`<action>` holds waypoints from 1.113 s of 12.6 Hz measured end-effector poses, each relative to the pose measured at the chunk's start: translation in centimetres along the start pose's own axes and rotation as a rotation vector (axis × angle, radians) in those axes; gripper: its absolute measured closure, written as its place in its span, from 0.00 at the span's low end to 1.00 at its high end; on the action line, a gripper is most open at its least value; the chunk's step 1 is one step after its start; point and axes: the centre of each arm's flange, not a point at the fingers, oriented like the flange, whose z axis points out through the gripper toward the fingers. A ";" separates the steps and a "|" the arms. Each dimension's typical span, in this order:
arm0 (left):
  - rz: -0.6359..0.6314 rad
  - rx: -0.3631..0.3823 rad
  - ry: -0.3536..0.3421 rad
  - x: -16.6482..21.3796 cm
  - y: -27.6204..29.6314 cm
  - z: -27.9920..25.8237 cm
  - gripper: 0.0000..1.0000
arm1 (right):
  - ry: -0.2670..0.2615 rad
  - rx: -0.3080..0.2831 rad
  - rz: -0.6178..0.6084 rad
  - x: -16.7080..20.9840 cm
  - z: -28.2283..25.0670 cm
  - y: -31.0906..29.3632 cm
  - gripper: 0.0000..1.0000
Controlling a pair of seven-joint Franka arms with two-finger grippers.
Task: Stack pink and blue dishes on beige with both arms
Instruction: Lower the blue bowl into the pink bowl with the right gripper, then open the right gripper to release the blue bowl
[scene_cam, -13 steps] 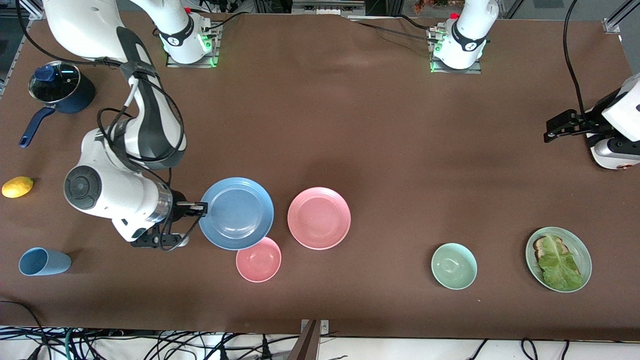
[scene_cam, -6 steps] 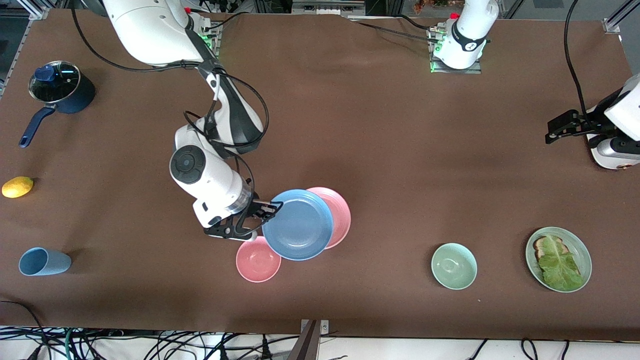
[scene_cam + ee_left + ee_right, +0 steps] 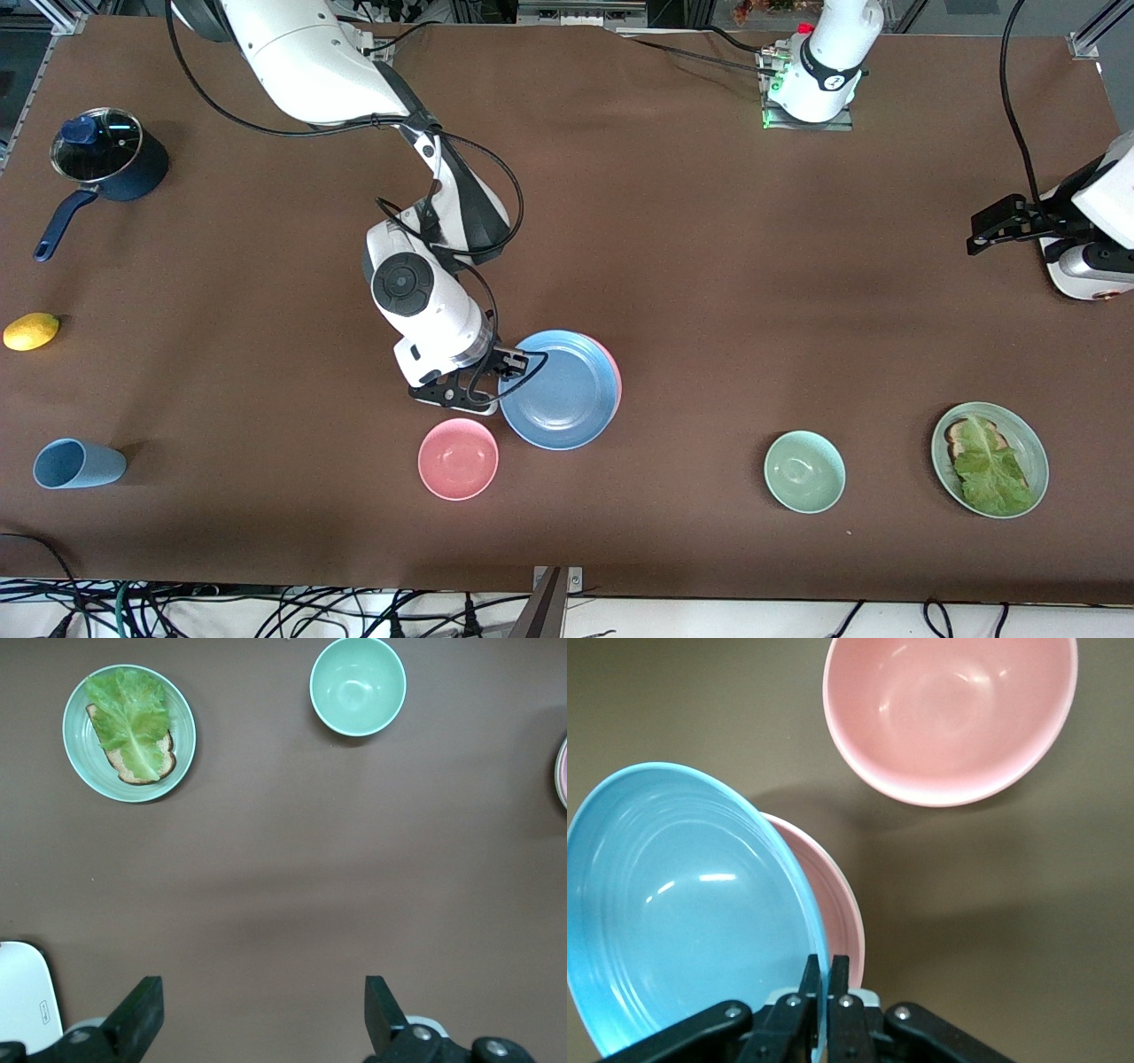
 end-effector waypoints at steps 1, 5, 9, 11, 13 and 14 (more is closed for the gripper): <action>0.000 0.000 0.000 0.0 0.0 0.0 0.00 | 0.000 -0.002 0.006 0.0 0.7 0.1 0.95; 0.003 0.000 0.000 0.0 0.1 0.0 0.00 | -0.006 -0.011 0.027 0.0 2.4 0.5 0.95; 0.005 0.000 -0.002 0.1 0.2 0.1 0.00 | -0.013 -0.013 0.032 -1.4 2.9 -0.8 0.95; 0.005 0.000 -0.002 0.1 0.2 0.1 0.00 | -0.016 -0.014 0.024 -2.0 3.1 -1.3 0.95; 0.006 0.000 -0.002 0.1 0.2 0.1 0.00 | -0.019 -0.017 0.022 -2.2 3.4 -1.3 0.95; 0.008 0.000 -0.003 0.1 0.3 0.1 0.00 | -0.020 -0.019 0.023 -2.2 3.5 -1.3 0.95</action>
